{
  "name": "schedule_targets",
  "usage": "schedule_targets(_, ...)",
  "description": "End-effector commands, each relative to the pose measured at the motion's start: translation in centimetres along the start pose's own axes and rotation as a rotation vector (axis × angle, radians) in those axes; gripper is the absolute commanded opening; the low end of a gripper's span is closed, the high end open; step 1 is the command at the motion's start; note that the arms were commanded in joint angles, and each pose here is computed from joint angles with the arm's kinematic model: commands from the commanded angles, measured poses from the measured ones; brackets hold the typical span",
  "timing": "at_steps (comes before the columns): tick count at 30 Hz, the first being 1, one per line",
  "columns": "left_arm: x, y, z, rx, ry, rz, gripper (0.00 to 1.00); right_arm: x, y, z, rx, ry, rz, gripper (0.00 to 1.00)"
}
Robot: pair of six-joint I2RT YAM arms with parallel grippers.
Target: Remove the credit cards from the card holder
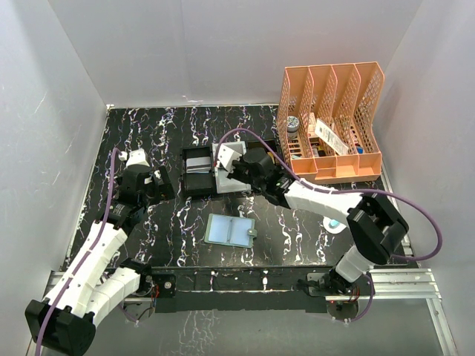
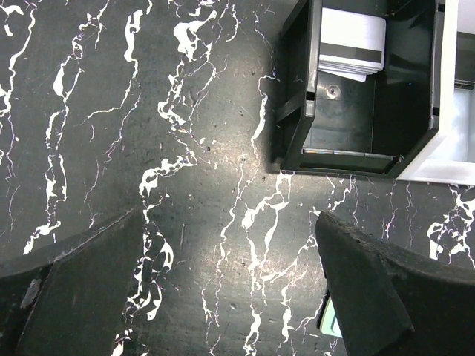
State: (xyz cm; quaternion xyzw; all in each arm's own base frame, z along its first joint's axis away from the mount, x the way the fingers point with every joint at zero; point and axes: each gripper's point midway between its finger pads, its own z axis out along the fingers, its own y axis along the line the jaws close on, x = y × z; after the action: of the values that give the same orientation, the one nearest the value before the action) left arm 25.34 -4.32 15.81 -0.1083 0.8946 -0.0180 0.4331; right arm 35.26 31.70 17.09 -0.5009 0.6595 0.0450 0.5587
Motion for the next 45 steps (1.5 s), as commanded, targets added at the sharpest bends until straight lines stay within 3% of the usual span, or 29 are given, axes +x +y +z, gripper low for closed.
schedule_targets(1, -0.6, 0.7, -0.5, -0.029, -0.024, -0.013, 0.99, -4.0, -3.0, 1.1, 0.079, -0.104, -0.108, 0.00)
schedule_targets(13, -0.5, 0.8, -0.6, -0.038, -0.023, -0.015, 0.99, -3.5, -2.9, 4.4, 0.055, -0.055, -0.189, 0.00)
schedule_targets(21, -0.5, 0.9, -0.6, -0.043, -0.020, -0.015, 0.99, 1.0, -2.9, 7.5, 0.049, 0.093, -0.225, 0.00)
schedule_targets(45, -0.3, 0.9, -0.2, -0.051, -0.004, -0.003, 0.99, 6.1, -3.8, 12.2, 0.076, 0.216, -0.246, 0.00)
